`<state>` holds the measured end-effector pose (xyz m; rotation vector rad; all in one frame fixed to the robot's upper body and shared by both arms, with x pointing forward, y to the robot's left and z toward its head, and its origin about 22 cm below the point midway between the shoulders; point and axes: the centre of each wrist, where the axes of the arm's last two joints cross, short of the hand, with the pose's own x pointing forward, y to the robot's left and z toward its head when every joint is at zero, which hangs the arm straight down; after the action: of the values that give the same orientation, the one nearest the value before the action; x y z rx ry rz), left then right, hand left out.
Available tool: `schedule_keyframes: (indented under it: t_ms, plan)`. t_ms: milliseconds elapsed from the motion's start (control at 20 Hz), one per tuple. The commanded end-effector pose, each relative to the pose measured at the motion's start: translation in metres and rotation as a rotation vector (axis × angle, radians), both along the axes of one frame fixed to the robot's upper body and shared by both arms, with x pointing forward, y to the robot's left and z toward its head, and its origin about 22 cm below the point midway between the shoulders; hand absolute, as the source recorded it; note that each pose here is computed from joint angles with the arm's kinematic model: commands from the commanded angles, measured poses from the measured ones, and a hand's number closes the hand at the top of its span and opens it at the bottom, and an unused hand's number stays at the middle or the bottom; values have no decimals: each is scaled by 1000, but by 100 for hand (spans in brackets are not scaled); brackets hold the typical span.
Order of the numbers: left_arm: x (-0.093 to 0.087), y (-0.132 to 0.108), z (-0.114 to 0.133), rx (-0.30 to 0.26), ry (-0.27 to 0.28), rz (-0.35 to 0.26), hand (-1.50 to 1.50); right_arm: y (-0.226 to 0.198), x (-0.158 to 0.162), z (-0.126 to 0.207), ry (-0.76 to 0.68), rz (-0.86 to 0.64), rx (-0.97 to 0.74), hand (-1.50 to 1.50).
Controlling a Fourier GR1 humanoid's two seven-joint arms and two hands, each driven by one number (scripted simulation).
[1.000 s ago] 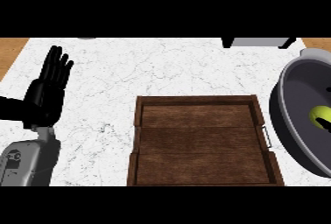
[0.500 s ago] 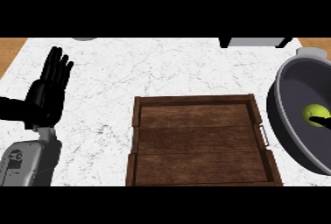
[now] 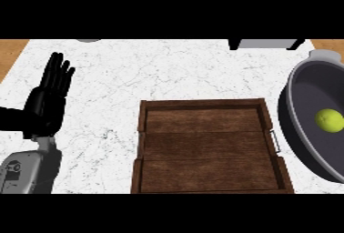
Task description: Pick the pear from the tray and place it in the pot
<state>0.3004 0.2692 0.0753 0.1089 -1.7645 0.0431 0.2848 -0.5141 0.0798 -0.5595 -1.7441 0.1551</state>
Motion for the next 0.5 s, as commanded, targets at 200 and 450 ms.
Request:
schedule_keyframes:
  t_ms: [200, 450]
  plan:
    - [20, -7, 2, -1, -5, -9, 0, -57, -44, 3, -108, -70, 144, -150]
    - [6, -12, 4, -13, 4, -33, 0, -89, -74, 23, -141, -96, 156, -150]
